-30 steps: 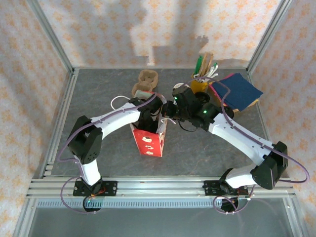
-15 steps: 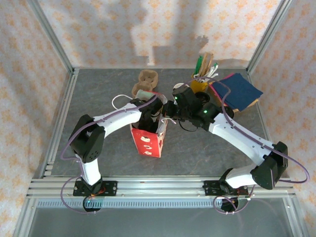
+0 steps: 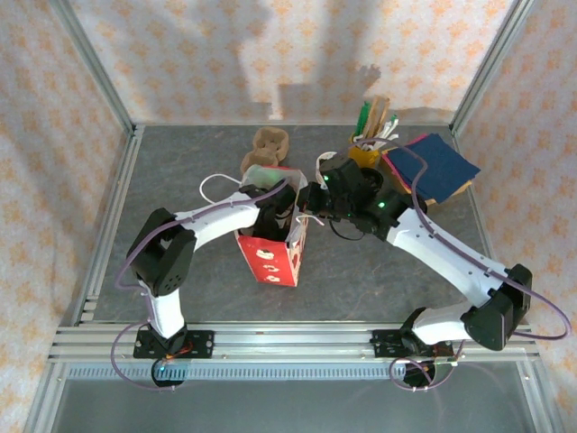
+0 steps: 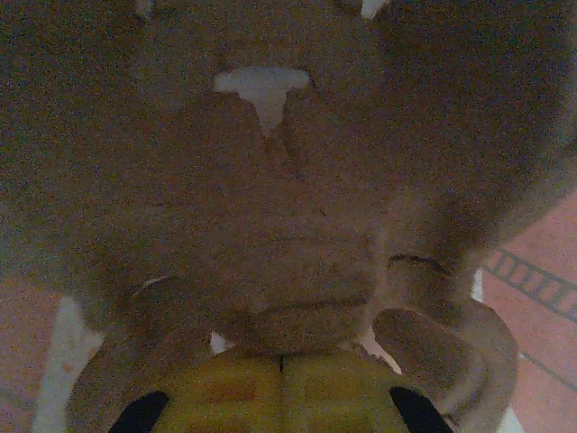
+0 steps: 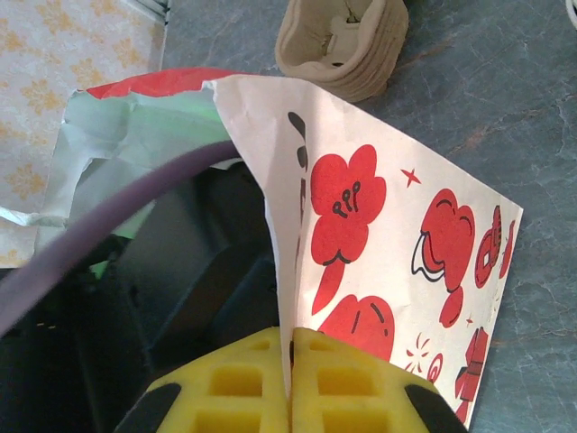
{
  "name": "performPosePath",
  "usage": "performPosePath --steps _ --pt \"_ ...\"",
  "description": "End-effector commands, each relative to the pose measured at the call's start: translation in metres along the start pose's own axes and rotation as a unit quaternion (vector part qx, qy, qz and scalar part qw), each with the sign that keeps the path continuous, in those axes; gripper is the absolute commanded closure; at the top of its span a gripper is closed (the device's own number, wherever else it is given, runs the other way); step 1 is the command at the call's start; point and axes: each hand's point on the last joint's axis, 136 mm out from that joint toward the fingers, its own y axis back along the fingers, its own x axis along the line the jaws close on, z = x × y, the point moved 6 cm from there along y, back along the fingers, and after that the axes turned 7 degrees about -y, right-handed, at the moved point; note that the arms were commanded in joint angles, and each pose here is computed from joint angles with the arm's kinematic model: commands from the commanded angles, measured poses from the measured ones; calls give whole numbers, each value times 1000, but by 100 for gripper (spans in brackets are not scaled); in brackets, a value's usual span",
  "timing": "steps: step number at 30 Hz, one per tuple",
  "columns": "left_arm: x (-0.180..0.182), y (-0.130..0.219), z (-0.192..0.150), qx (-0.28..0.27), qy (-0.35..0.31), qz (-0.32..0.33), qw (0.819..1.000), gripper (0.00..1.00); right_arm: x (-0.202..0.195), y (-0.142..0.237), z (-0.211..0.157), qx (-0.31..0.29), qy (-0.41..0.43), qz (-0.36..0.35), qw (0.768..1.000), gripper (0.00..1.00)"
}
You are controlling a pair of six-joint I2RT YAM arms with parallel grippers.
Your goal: Pack the takeout coffee
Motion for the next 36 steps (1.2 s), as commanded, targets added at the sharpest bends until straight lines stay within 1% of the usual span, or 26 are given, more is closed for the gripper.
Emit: performPosePath --steps 1,5,8,18,22,25,30,31,36 --pt "-3 -20 -9 33 -10 2 999 95 25 20 13 -28 4 55 998 96" --pt "-5 -29 -13 43 -16 4 999 95 30 19 15 -25 5 64 998 97" --pt "-1 -40 -13 54 -11 13 998 95 33 21 16 -28 6 69 997 96" --pt "7 -58 -20 69 -1 19 997 96 35 23 17 -28 8 72 997 97" --pt "8 -59 -20 69 -1 19 997 96 33 24 16 -29 7 72 997 97" --pt "6 -54 -18 63 -1 21 998 96 31 21 15 -26 6 68 997 96" --pt "1 -36 -12 39 -1 27 999 96 21 15 11 -25 5 47 999 97" --pt "-2 -24 -11 23 -3 23 999 97 19 14 11 -25 5 42 999 97" --pt "-6 -6 -9 -2 6 21 1000 96 15 10 9 -22 0 31 999 97"
